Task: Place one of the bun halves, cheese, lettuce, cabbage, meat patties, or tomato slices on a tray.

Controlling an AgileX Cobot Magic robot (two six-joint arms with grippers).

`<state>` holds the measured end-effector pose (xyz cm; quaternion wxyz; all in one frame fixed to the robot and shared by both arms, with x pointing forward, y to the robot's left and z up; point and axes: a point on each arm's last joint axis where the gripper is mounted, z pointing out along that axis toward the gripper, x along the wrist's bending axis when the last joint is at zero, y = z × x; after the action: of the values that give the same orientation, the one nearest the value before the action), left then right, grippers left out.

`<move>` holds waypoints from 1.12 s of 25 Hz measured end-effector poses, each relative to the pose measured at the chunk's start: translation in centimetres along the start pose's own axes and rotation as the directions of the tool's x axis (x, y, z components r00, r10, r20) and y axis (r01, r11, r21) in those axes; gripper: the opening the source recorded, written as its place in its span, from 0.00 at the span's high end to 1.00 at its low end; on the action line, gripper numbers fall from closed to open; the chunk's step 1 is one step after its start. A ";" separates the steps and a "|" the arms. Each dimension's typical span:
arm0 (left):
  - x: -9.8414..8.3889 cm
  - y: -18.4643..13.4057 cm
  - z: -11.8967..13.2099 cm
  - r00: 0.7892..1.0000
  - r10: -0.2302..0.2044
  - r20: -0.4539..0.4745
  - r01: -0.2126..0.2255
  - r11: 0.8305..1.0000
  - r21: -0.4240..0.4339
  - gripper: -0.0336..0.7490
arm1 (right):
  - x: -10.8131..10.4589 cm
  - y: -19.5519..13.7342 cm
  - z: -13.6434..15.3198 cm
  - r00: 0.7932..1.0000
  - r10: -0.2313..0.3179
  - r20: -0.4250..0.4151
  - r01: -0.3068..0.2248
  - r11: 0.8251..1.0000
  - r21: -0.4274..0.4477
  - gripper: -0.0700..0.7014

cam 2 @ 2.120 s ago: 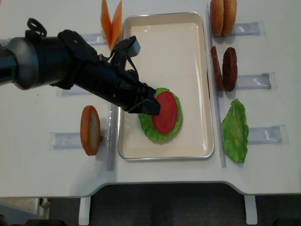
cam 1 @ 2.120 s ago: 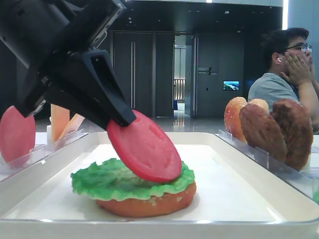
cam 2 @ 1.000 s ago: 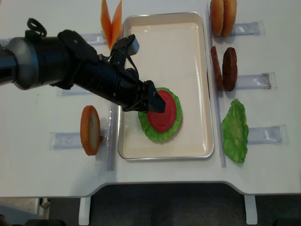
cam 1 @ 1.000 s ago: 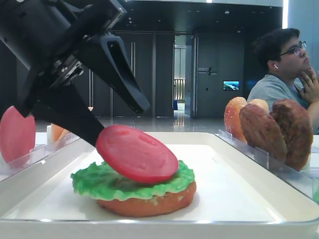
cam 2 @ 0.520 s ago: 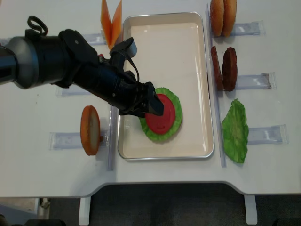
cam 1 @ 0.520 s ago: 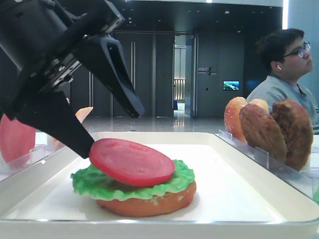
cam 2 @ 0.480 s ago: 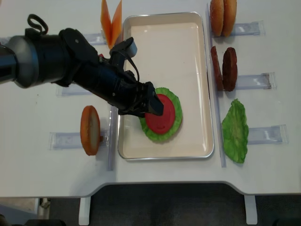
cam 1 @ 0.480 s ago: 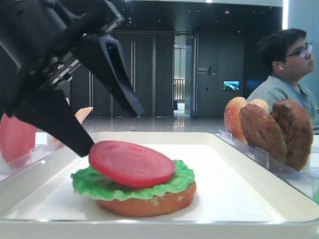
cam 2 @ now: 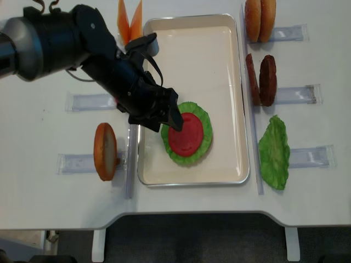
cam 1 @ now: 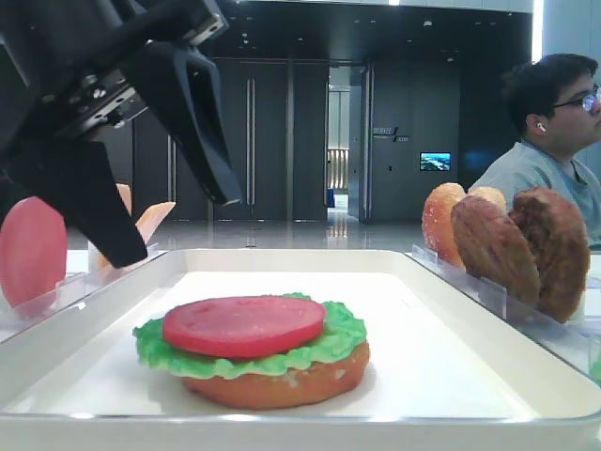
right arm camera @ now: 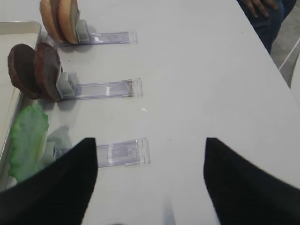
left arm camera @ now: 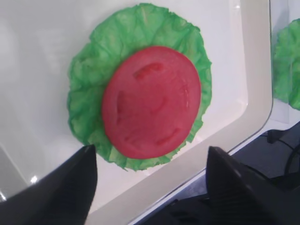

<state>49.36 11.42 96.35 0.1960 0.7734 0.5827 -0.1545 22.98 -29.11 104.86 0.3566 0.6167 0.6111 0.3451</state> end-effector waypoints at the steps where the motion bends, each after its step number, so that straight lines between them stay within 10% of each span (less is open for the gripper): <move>1: -0.2 0.2 -0.3 1.000 0.000 -0.005 0.000 1.000 0.007 0.26 | 0.0 0.0 0.0 1.000 0.000 0.000 0.000 1.000 0.000 0.30; 9: -1.0 2.0 -3.6 0.987 0.030 -0.160 -0.019 0.998 0.065 0.26 | 0.0 0.0 0.0 1.000 0.000 0.000 0.000 1.000 0.000 0.30; 17: -1.3 3.8 -7.5 0.930 0.029 -0.365 -0.012 0.999 0.050 0.26 | 0.0 0.0 0.0 1.000 0.000 0.000 0.000 1.000 0.000 0.30; 28: -1.0 4.2 -8.2 0.906 0.013 -0.424 -0.006 1.000 0.018 0.26 | 0.0 0.0 0.0 1.000 0.000 0.000 0.000 1.000 0.000 0.30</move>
<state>53.20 13.52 104.48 0.0593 0.7930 0.6062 0.0133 22.98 -29.11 104.86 0.3566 0.6167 0.6111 0.3451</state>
